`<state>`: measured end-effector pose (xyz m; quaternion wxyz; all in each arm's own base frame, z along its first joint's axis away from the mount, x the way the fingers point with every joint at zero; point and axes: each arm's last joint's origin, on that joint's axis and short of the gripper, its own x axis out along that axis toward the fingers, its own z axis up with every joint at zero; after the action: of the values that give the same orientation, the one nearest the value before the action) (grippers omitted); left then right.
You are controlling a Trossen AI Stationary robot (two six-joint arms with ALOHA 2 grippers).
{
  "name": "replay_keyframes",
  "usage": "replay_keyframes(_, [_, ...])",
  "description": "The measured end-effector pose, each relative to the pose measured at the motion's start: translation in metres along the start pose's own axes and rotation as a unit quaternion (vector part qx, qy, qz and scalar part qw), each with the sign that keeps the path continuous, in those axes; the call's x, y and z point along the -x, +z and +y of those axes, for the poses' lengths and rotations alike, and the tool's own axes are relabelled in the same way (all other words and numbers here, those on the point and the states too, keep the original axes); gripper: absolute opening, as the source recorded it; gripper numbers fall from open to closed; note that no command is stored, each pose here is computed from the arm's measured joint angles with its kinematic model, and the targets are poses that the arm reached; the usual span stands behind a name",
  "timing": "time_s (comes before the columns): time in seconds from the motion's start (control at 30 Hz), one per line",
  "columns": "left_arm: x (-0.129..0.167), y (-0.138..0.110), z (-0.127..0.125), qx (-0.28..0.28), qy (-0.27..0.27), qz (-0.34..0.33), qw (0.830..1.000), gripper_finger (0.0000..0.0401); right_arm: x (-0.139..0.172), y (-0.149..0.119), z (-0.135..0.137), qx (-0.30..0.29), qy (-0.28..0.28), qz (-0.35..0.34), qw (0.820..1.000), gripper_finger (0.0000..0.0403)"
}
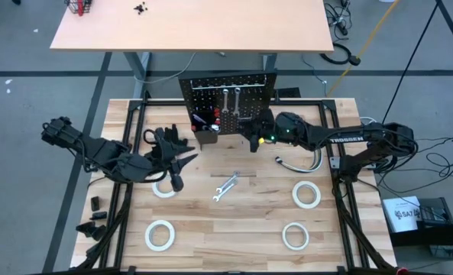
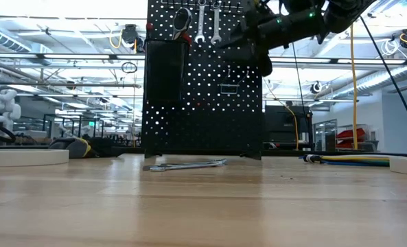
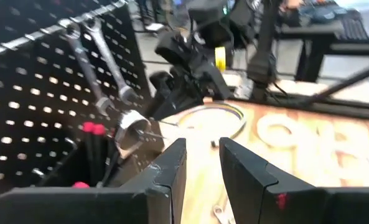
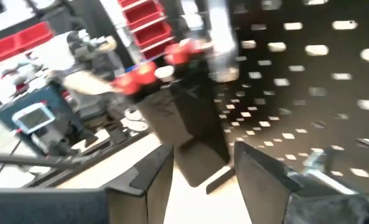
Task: Hang tools onto peg board
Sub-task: Hang the wrench on the peg board
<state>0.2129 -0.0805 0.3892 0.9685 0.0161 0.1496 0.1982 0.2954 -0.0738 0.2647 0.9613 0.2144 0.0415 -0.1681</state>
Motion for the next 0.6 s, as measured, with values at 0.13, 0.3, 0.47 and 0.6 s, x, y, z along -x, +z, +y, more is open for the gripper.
replay_keyframes(0.13, [0.000,-0.005,-0.003,-0.017,-0.052,0.030,0.998,0.0100,0.003,-0.003,0.015,0.023,0.027,0.000,0.999,0.0158])
replay_keyframes(0.3, [-0.011,-0.021,-0.019,-0.040,-0.150,0.113,0.981,0.0100,0.012,-0.012,0.042,0.045,0.071,0.013,0.996,0.0158])
replay_keyframes(0.47, [-0.036,-0.046,-0.043,-0.079,-0.148,0.186,0.968,0.0100,0.022,-0.028,0.073,0.065,0.126,0.040,0.989,0.0157])
replay_keyframes(0.6, [-0.064,-0.067,-0.061,-0.106,-0.130,0.226,0.959,0.0100,0.029,-0.043,0.087,0.058,0.142,0.088,0.984,0.0157])
